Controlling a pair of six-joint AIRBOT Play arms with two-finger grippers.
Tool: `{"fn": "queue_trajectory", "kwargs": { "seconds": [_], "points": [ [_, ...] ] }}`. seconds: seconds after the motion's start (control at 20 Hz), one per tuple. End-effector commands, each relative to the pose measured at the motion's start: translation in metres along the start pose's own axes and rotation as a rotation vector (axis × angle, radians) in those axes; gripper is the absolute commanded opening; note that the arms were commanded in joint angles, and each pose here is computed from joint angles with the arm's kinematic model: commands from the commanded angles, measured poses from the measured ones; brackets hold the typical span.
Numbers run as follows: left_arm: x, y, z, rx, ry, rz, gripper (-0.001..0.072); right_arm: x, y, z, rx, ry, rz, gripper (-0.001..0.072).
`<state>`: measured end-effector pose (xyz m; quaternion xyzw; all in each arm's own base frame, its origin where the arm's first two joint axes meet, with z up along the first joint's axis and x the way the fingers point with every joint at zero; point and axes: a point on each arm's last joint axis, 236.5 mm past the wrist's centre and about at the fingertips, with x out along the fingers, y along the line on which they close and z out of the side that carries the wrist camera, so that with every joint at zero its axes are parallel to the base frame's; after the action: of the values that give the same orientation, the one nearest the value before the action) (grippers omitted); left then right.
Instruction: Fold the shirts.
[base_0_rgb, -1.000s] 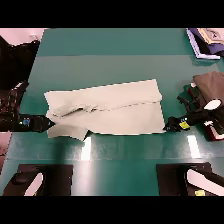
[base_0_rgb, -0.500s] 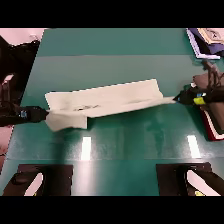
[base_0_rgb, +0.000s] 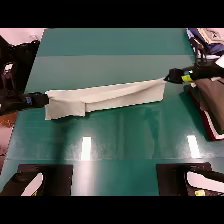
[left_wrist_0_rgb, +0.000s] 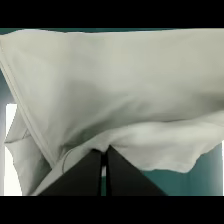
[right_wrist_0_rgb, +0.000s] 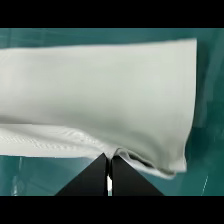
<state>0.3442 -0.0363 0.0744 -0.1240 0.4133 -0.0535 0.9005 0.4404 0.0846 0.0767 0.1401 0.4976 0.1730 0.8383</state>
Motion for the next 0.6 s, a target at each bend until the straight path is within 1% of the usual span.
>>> {"fn": "queue_trajectory", "kwargs": {
  "seconds": [0.0, 0.2, 0.25, 0.3, 0.35, 0.4, 0.55],
  "points": [
    [0.032, 0.013, 0.007, -0.04, -0.006, 0.024, 0.0023, 0.033, 0.001, 0.025, -0.014, 0.009, 0.016, 0.0015],
    [0.05, 0.021, 0.012, -0.057, -0.018, 0.039, 0.0023, 0.064, -0.011, 0.025, 0.002, 0.085, 0.025, 0.0019],
    [0.05, 0.022, 0.02, -0.07, -0.051, 0.041, 0.0025, 0.07, -0.014, 0.024, 0.006, 0.101, 0.029, 0.0105],
    [0.048, 0.022, 0.028, -0.075, -0.08, 0.043, 0.0152, 0.074, -0.018, 0.025, 0.011, 0.107, 0.027, 0.0441],
    [0.045, 0.022, 0.036, -0.084, -0.1, 0.042, 0.0414, 0.074, -0.02, 0.026, 0.014, 0.112, 0.028, 0.0672],
    [0.041, 0.021, 0.043, -0.089, -0.109, 0.039, 0.0457, 0.07, -0.022, 0.028, 0.012, 0.117, 0.027, 0.0678],
    [0.027, 0.013, 0.055, -0.063, -0.097, 0.031, 0.0455, 0.052, -0.038, 0.019, 0.042, 0.17, 0.029, 0.0678]
  ]
}}
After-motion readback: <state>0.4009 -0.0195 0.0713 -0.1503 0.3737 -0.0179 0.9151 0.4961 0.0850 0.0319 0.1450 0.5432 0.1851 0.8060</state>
